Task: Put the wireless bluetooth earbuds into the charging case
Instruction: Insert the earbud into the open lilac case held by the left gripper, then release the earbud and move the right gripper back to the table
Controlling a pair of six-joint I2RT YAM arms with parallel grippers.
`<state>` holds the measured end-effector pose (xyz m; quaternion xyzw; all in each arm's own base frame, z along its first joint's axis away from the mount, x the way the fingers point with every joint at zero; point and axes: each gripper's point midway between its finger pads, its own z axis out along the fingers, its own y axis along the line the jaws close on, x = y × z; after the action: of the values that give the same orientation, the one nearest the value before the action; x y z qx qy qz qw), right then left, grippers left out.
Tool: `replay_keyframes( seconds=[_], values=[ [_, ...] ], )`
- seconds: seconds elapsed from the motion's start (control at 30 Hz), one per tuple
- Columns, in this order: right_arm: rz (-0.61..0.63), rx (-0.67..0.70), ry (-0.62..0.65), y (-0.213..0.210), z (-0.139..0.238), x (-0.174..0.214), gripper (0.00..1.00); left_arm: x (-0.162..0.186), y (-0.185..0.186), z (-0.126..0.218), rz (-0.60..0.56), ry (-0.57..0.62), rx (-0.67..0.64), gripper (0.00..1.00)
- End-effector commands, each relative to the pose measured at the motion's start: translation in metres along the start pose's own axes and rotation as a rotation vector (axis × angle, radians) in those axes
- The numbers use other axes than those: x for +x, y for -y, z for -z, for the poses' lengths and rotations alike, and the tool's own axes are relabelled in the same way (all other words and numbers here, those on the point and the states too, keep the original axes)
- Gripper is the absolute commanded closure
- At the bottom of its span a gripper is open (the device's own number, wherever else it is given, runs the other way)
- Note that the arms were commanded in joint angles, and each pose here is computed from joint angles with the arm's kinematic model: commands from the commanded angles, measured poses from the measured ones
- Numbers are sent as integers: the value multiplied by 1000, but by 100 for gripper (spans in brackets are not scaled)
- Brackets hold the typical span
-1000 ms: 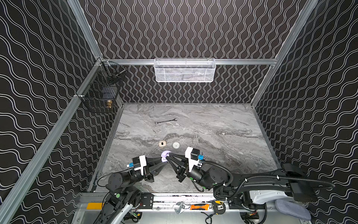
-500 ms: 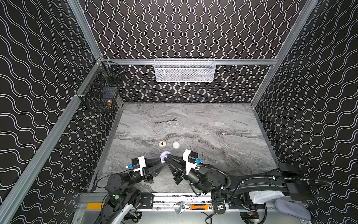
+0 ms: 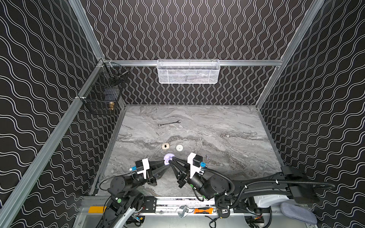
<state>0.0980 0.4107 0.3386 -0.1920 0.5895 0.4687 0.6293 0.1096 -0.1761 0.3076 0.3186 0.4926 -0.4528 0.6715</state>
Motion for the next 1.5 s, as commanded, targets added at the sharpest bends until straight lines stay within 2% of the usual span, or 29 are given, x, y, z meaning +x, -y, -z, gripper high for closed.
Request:
replay_keyframes(
  seconds=[0.0,0.17,0.27,0.57,0.7,0.77,1.07,1.27,1.47],
  values=[
    [-15,14,-31,0,1,9,71,-21,6,1,-62,72,18,100],
    [-15,-33,-26,-11,3,4,53,-20,5,1,-61,66,13,100],
    [0,-40,-14,-15,8,-6,52,-18,4,1,-63,61,9,100],
    [4,72,-40,15,28,-21,70,-17,2,1,-74,49,-3,100],
    [15,114,-84,22,28,-11,89,-15,2,0,-67,48,-2,100],
    [28,105,-111,17,24,-4,92,-16,2,0,-69,49,-1,100],
    [68,120,-169,5,2,11,95,-17,3,1,-68,55,4,100],
    [61,79,-182,-5,-1,13,96,-13,0,0,-67,46,-7,100],
    [58,124,-177,6,4,11,97,-13,-1,1,-72,45,-15,100]
  ],
)
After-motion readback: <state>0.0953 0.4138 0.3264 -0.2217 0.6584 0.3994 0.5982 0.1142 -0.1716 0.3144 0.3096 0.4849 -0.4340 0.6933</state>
